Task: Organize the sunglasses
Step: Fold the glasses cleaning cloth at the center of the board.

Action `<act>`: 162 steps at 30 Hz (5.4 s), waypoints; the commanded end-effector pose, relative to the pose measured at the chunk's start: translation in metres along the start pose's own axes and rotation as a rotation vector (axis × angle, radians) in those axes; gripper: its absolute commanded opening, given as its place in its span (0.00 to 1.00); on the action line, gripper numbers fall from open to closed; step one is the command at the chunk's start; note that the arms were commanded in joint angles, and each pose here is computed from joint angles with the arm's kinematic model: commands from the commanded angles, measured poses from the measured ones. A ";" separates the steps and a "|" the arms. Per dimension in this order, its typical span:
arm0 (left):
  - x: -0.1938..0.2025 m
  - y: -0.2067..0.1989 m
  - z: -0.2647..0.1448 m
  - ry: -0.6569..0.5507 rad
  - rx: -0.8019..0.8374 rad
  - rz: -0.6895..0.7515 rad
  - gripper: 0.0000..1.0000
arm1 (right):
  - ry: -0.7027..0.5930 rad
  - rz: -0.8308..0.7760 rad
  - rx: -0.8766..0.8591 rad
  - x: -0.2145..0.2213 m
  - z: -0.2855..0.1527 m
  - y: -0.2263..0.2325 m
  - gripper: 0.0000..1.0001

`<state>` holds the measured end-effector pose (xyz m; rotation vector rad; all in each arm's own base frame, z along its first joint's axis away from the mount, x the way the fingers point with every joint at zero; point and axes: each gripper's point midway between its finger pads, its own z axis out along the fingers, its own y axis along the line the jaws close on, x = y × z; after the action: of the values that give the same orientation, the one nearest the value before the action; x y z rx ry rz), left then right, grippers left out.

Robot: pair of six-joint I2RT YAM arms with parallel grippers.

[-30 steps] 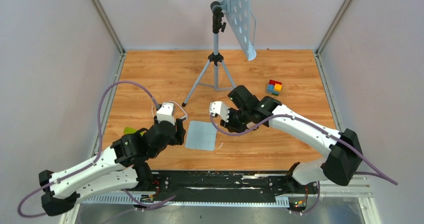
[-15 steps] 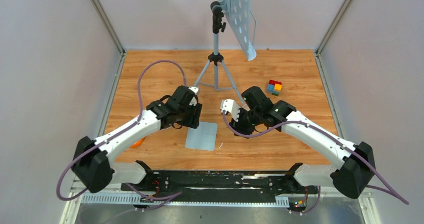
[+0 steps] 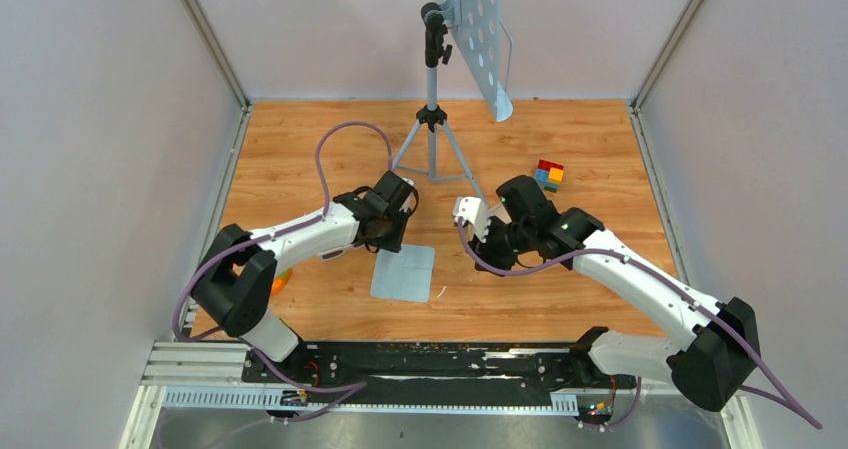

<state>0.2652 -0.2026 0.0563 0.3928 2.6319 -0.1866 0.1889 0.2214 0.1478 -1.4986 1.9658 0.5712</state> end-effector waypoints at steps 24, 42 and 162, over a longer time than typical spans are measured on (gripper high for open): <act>-0.005 0.037 0.046 0.007 -0.095 -0.108 0.31 | -0.024 0.046 -0.053 0.007 0.009 0.008 0.45; 0.007 0.046 0.047 0.047 -0.138 -0.104 0.32 | -0.042 0.030 -0.044 0.011 0.007 0.010 0.45; -0.006 0.020 0.030 -0.173 0.157 -0.376 0.00 | 0.192 -0.405 -0.144 -0.012 0.163 -0.078 0.01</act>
<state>0.2840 -0.1944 0.0211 -0.0436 2.5482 -0.5246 0.2971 0.3213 0.0272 -2.0234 1.7102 0.4711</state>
